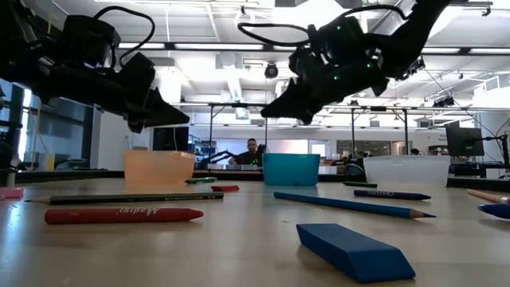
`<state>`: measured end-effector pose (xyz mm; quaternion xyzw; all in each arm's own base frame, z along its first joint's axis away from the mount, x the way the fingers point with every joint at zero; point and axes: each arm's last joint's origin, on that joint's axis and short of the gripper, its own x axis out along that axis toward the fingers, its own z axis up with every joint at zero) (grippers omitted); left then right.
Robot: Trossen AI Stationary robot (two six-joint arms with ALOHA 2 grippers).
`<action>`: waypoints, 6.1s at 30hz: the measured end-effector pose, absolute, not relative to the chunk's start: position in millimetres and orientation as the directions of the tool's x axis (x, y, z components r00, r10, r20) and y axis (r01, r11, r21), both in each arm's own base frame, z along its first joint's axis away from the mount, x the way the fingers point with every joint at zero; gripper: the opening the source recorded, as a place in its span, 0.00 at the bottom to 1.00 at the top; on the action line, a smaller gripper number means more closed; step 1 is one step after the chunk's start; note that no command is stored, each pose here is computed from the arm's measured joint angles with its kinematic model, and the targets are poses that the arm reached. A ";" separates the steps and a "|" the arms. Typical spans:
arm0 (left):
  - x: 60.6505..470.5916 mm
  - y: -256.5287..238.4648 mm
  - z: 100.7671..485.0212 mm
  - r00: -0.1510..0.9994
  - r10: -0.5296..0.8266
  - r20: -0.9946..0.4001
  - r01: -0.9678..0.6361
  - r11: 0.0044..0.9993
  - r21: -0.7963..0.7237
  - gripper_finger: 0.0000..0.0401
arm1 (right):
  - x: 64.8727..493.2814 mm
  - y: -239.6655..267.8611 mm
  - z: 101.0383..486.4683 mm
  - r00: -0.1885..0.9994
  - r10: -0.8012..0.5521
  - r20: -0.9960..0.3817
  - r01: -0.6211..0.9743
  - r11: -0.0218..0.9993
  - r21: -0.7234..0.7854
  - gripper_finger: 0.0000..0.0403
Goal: Sort crayons/erasers/pens/pencils in bins
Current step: Put the blue crayon into the orange bin
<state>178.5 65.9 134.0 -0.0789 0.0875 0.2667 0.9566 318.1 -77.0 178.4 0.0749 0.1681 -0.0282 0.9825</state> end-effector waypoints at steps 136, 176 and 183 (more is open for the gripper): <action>261.8 76.0 220.2 0.976 0.196 0.098 -0.177 0.969 -0.172 0.47 | 328.1 -70.9 225.4 0.979 0.153 -0.136 -0.155 0.988 -0.003 0.04; 229.3 96.0 257.7 0.940 0.342 0.017 -0.342 0.937 0.065 0.03 | 328.8 -78.5 229.5 0.992 -0.074 -0.104 0.063 0.993 -0.102 0.50; 198.6 125.0 263.3 0.752 0.578 -0.317 -0.588 0.805 0.073 0.03 | 327.9 -78.8 223.3 0.981 -0.092 -0.168 0.070 0.989 -0.130 0.44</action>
